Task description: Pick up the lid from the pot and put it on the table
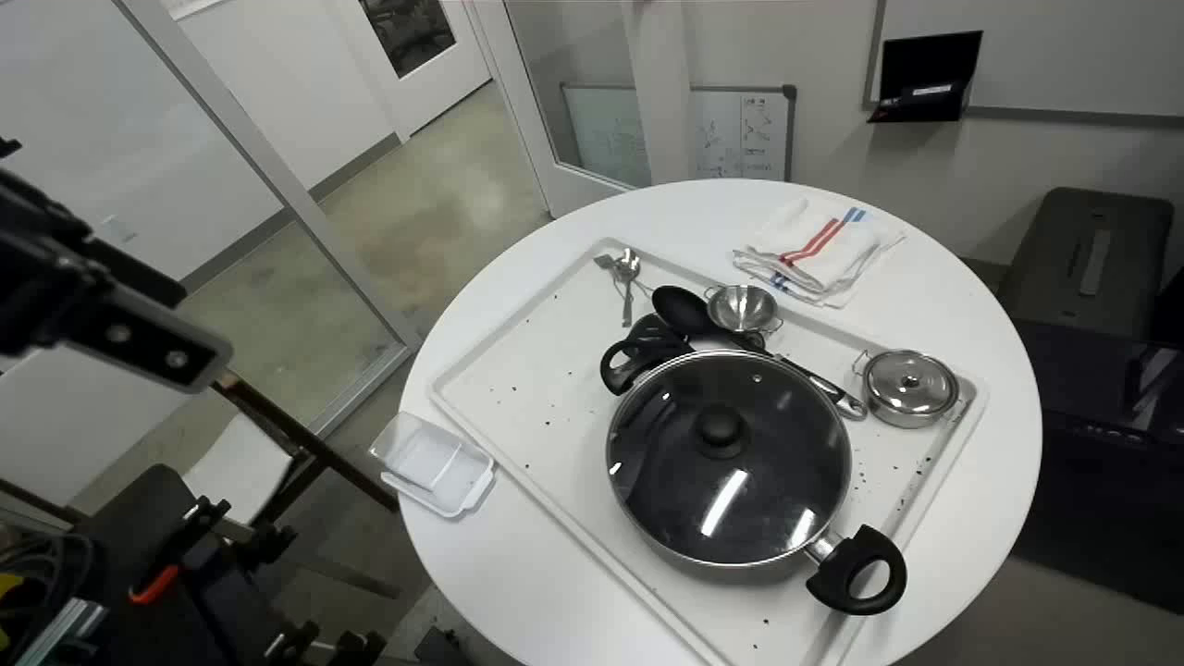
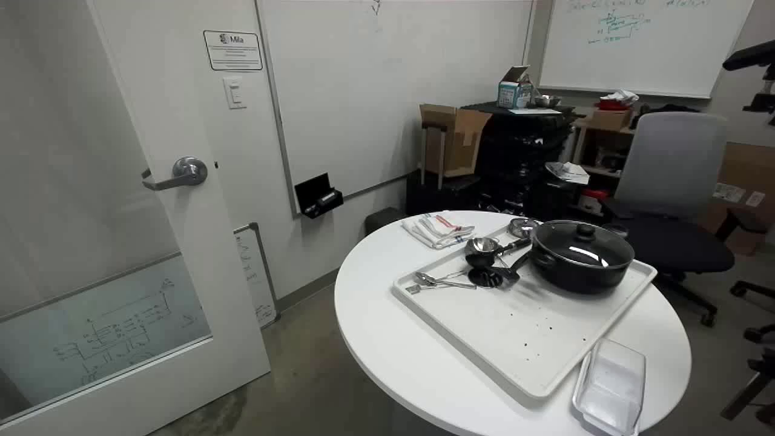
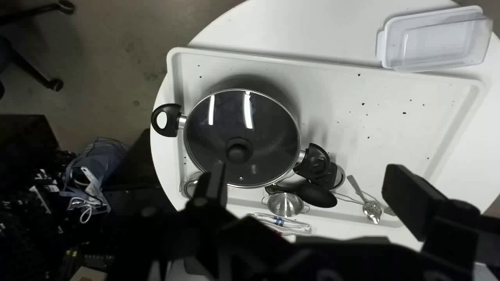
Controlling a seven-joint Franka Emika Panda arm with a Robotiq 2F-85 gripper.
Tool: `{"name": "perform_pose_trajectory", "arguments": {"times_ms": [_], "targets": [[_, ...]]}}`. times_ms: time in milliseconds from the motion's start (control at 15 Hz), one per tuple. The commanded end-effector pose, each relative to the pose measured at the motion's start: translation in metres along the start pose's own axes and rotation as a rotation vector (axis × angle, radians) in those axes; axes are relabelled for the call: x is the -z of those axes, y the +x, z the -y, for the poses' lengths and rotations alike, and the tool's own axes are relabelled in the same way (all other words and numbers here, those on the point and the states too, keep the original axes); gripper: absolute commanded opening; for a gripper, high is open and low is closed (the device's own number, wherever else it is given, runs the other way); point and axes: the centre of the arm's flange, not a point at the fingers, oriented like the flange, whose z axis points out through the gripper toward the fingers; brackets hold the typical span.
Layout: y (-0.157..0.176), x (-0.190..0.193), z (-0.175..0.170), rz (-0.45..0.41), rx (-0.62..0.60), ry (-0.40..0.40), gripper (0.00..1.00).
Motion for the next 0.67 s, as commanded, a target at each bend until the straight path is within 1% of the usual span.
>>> {"name": "perform_pose_trajectory", "arguments": {"times_ms": [0, 467, 600], "targets": [[0.0000, 0.0000, 0.0000, 0.000, 0.000, 0.000, 1.00], [0.0000, 0.0000, 0.0000, 0.000, 0.000, 0.000, 1.00], [0.0082, -0.0024, 0.0015, 0.016, 0.006, 0.002, 1.00]]}}
